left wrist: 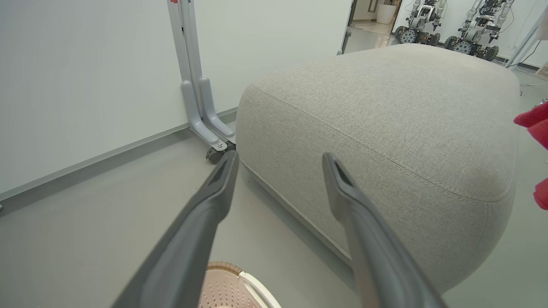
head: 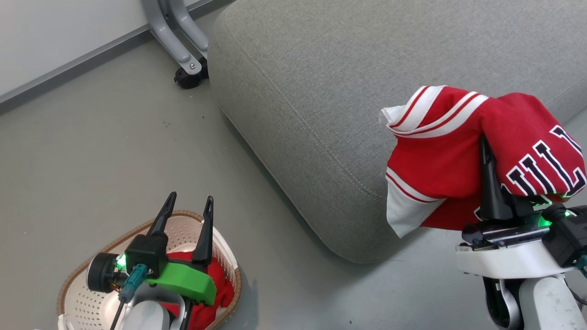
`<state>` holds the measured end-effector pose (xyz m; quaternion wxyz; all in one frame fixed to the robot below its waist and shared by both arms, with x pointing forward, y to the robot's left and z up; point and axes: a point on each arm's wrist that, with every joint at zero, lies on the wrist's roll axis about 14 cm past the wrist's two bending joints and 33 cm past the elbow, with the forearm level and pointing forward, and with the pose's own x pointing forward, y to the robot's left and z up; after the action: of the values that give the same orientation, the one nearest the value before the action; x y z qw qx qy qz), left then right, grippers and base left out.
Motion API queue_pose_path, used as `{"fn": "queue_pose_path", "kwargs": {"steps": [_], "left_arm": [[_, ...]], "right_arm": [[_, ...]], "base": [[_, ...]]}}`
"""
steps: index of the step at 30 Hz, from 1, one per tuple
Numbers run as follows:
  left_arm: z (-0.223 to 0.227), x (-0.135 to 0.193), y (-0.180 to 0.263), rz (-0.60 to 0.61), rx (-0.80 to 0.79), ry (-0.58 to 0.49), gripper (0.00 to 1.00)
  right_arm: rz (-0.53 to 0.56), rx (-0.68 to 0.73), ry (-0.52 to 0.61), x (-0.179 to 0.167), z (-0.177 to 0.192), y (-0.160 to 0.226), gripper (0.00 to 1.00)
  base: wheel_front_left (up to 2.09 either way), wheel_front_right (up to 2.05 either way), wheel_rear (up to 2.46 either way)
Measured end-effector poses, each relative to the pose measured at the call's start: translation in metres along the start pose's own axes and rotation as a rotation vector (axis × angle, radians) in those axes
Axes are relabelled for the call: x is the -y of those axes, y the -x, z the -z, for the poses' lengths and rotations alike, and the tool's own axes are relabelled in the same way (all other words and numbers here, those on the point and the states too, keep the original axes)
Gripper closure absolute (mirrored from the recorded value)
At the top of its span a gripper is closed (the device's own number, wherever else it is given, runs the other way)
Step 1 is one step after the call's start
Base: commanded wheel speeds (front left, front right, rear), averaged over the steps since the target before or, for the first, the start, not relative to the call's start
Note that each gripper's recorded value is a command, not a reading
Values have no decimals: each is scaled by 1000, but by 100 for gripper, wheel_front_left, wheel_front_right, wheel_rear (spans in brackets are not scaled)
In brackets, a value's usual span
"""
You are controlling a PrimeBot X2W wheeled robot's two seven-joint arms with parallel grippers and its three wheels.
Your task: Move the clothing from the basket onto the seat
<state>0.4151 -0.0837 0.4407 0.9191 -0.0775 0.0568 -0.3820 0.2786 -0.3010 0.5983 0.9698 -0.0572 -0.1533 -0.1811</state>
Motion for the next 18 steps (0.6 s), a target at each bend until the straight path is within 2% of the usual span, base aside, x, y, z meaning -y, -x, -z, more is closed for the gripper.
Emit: {"fn": "queue_pose_path", "kwargs": {"steps": [5, 9, 18], "left_arm": [[0, -9, 0, -24, 6, 4, 0], [3, -15, 0, -37, 6, 2, 0], [20, -33, -7, -36, 3, 4, 0]], "right_arm": [[-3, 26, 15, 1, -5, -14, 100], [-48, 63, 48, -9, -12, -34, 100], [-185, 194, 218, -27, -42, -113, 100]], "base": [[0, 0, 0], [0, 0, 0], [0, 0, 0]]}}
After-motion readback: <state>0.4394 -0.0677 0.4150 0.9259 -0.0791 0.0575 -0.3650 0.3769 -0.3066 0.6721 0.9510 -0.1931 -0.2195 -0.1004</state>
